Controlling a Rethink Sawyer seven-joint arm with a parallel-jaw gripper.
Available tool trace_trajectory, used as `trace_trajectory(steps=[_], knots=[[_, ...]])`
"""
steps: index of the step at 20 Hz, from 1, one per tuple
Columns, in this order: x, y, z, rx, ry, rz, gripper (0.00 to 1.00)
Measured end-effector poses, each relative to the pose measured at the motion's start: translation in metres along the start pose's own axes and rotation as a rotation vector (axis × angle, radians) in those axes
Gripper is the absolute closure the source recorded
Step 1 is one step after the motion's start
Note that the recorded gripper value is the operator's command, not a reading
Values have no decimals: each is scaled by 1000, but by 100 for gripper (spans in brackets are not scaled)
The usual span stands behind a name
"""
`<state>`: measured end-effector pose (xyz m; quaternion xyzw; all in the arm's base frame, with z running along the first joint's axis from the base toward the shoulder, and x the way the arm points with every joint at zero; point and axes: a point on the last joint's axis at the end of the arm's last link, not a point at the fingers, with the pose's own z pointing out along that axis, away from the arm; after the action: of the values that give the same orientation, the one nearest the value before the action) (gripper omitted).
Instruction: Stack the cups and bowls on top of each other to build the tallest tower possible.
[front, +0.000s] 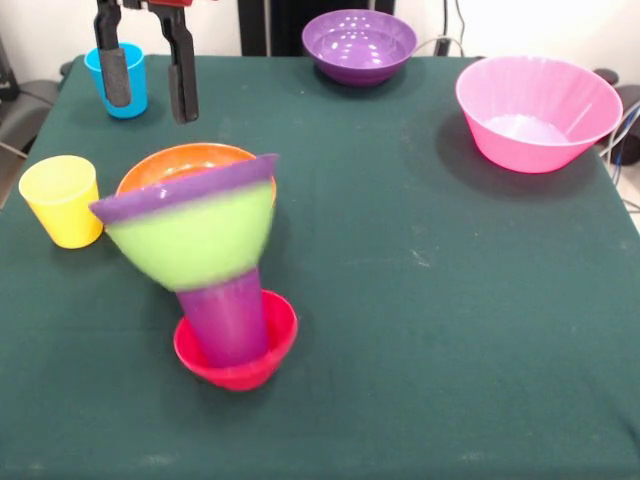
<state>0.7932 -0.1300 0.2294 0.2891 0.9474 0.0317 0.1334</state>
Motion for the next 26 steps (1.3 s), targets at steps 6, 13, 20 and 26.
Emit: trace_trajectory(steps=[6,13,20,26], knots=[[-1,0,-3,0,-5,-2,0],[-1,0,-4,1,-7,-3,0],[-4,1,-11,2,-19,-7,0],[-7,3,-21,0,-34,-9,0]])
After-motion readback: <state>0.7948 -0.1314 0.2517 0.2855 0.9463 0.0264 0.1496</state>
